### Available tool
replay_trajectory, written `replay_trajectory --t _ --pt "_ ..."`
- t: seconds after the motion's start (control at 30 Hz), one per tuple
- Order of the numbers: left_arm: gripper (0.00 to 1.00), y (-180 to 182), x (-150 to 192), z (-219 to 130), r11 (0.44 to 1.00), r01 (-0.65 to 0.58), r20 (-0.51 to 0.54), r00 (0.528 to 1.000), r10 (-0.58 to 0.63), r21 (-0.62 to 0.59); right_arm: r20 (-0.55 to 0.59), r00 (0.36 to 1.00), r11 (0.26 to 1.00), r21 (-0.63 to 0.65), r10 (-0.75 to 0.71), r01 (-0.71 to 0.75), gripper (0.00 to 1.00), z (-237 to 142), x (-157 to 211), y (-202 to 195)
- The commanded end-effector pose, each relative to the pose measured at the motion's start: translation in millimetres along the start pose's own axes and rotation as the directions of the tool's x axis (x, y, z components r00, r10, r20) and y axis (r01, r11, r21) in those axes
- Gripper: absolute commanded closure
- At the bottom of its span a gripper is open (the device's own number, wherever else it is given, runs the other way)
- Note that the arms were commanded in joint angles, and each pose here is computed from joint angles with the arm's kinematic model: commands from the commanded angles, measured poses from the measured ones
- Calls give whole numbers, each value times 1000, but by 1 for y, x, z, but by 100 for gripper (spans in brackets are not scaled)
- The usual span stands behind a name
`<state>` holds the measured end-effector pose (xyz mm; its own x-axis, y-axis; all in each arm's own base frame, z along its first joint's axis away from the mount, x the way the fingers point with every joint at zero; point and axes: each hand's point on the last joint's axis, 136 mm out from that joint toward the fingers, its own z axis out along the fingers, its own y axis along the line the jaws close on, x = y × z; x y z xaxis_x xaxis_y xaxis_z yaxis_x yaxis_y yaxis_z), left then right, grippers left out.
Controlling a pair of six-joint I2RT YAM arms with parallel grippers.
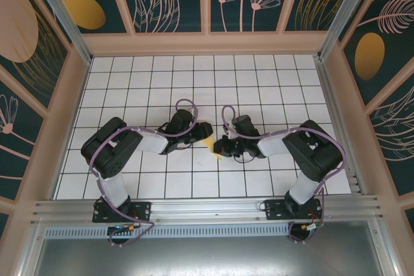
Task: Fold a paper plane with a square sheet of paper (pick it up from the middle)
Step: Fold the wing for the fifth time at the center of the table.
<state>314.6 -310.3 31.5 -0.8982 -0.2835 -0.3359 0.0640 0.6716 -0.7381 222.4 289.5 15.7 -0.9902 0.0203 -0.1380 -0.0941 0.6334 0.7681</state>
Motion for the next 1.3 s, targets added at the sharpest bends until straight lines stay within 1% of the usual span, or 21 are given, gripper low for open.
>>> replay_trajectory --t 0.0,0.1,0.23,0.37,0.5,0.57,0.63,0.7,0.8,0.87,1.03,1.17,1.2,1.27 --pt "55 56 8 -4 983 18 -37 999 -25 -180 -92 990 987 124 109 -98 100 -5 42 -47" --pt "54 58 -7 -10 987 11 -8 1000 -13 -161 -99 988 988 112 115 -104 100 -6 45 -45" --pt "53 58 -24 -12 990 -36 11 999 38 -134 -99 989 990 99 110 -100 100 -6 43 -42" --pt "50 55 -44 -18 993 -45 50 997 50 -106 -108 989 992 83 103 -94 100 -6 43 -38" --pt "49 42 -55 -16 993 -86 32 996 89 -77 -103 990 994 71 92 -85 100 -6 39 -32" --pt "49 38 -55 -14 994 -88 17 996 89 -64 -89 993 995 63 82 -77 100 -7 35 -28" --pt "49 40 -46 -12 996 -71 -22 997 69 -55 -49 998 999 20 51 -50 100 -13 22 -10" --pt "49 39 -36 -12 999 -40 -49 998 39 -18 -14 1000 1000 -15 7 -8 100 -17 7 11" --pt "49 46 -23 -18 1000 22 -40 999 -22 8 14 999 996 -74 -50 51 100 -17 -12 43" --pt "48 51 -19 -20 999 51 -35 998 -51 -1 17 997 995 -68 -70 71 100 -8 -20 55" --pt "48 47 -18 -21 994 106 -35 994 -105 23 1 998 998 2 -65 65 100 26 -27 56" --pt "48 45 -17 -23 994 109 -39 993 -108 24 -7 999 998 38 -50 51 100 39 -33 48" --pt "48 45 -18 -24 994 107 -38 994 -106 24 -25 999 998 51 -46 48 100 44 -32 43" --pt "48 46 -17 -23 995 99 -42 994 -98 19 -51 998 992 119 -29 35 100 49 -29 28"
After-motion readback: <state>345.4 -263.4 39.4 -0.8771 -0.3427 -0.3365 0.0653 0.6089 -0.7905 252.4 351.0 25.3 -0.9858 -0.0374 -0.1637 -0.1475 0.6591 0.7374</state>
